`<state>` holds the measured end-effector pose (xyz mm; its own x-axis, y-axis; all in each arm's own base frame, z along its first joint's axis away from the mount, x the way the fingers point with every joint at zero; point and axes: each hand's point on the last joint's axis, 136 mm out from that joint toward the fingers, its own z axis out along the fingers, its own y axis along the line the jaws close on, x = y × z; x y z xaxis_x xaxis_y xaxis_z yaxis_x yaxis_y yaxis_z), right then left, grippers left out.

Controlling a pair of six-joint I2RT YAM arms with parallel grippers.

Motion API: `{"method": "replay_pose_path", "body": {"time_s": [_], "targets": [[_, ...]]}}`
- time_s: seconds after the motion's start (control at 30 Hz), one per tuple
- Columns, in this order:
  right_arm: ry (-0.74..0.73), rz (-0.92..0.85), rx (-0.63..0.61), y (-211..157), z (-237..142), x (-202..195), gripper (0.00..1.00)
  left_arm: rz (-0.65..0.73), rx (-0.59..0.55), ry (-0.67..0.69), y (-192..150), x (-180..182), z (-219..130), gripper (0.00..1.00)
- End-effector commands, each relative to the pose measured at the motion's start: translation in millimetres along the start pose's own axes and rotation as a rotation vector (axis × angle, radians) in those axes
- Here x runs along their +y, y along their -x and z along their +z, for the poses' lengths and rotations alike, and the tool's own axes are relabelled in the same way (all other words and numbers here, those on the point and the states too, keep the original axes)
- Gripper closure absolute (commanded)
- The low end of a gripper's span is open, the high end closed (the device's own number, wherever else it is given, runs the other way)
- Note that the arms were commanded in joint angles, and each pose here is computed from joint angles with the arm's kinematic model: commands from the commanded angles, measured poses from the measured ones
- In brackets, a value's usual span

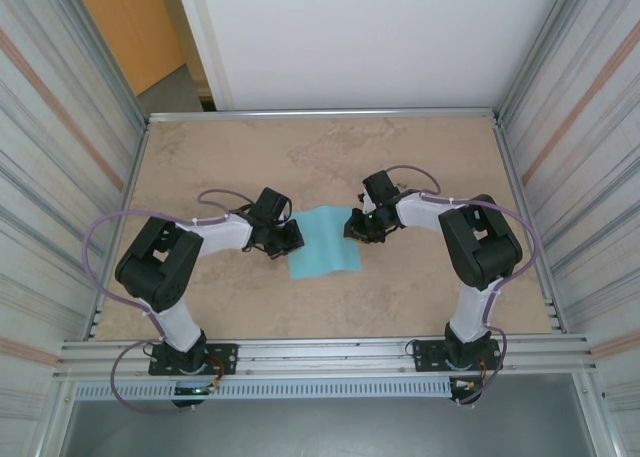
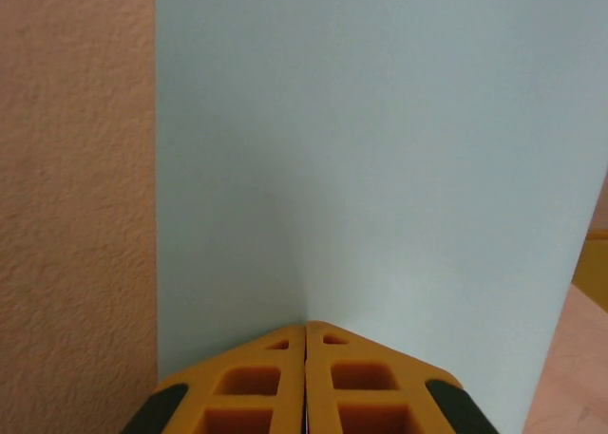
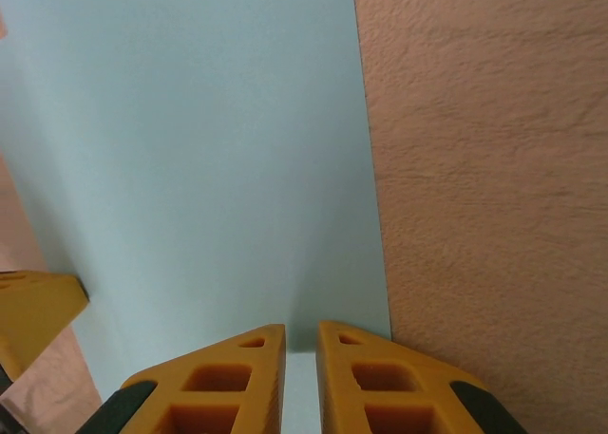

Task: Fold a paper plane with a square sheet of paper (pick it up from the middle)
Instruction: First fold in half a square sheet of paper at the center of the table.

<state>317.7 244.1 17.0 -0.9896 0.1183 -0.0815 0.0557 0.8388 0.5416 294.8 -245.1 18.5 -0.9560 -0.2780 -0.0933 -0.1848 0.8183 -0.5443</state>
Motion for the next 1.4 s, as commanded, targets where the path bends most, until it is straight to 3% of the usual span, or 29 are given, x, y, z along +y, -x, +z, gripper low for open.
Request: {"method": "replay_pose_path", "body": {"time_s": [0.0, 0.3, 0.6, 1.17, 1.37], "targets": [[-0.035, 0.016, 0.049, -10, 13, -10, 0.82, -0.044, 0.049, 0.054, -14, 23, 12, 0.92], [0.021, 0.01, 0.064, -10, 23, 7, 0.82, -0.058, 0.051, -0.078, -12, 7, 17, 0.91], [0.03, 0.005, 0.076, -14, 29, 14, 0.82, -0.049, 0.034, -0.128, -7, 1, 12, 0.85], [0.033, 0.007, 0.084, -15, 32, 15, 0.82, 0.014, 0.023, -0.183, -8, -5, 6, 0.33], [0.054, 0.003, 0.091, -17, 33, 22, 0.82, 0.024, 0.016, -0.188, -9, -3, 5, 0.21]]}}
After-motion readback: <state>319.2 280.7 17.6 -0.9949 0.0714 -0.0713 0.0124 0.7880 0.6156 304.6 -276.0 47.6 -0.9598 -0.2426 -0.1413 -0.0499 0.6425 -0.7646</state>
